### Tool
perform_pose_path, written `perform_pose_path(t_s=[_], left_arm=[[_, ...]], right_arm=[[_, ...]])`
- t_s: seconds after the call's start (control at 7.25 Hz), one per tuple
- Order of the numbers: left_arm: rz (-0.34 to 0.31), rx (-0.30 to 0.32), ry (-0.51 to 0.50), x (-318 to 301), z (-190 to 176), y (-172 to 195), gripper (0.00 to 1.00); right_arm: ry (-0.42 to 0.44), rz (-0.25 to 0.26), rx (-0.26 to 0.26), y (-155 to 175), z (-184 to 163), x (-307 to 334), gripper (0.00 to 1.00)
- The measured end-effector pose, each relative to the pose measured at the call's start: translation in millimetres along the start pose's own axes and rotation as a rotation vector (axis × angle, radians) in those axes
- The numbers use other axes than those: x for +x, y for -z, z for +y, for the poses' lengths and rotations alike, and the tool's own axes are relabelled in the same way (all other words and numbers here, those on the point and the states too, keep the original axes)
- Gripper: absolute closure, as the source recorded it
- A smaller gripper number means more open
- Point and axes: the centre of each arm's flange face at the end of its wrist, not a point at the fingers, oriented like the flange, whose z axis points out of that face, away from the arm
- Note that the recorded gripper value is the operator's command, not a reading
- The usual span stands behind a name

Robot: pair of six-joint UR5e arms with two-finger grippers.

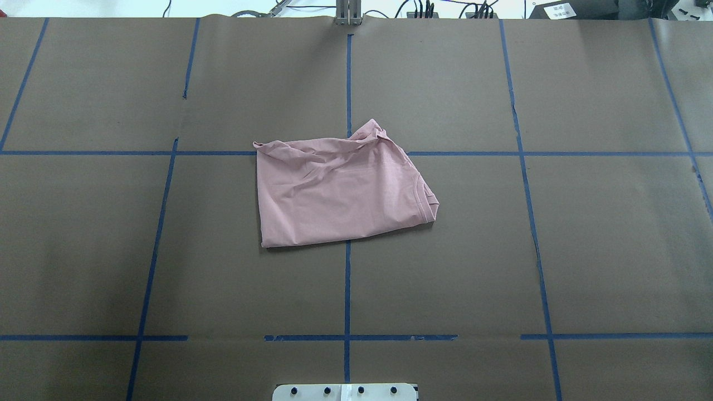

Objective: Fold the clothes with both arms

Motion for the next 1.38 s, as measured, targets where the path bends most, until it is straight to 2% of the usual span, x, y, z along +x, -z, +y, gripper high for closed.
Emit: perform_pose_path(t_s=[0.83,1.38], left_arm=[[0.001,-0.001,0.002,-1,2,-1,0.0],[-0.001,0.007,-0.004,2,5,4,0.0]], right_arm=[[0.029,-0.001,-0.024,-14,-4,-15,0.0],[0.066,-0.007,0.005,-13,-7,-22,0.0]])
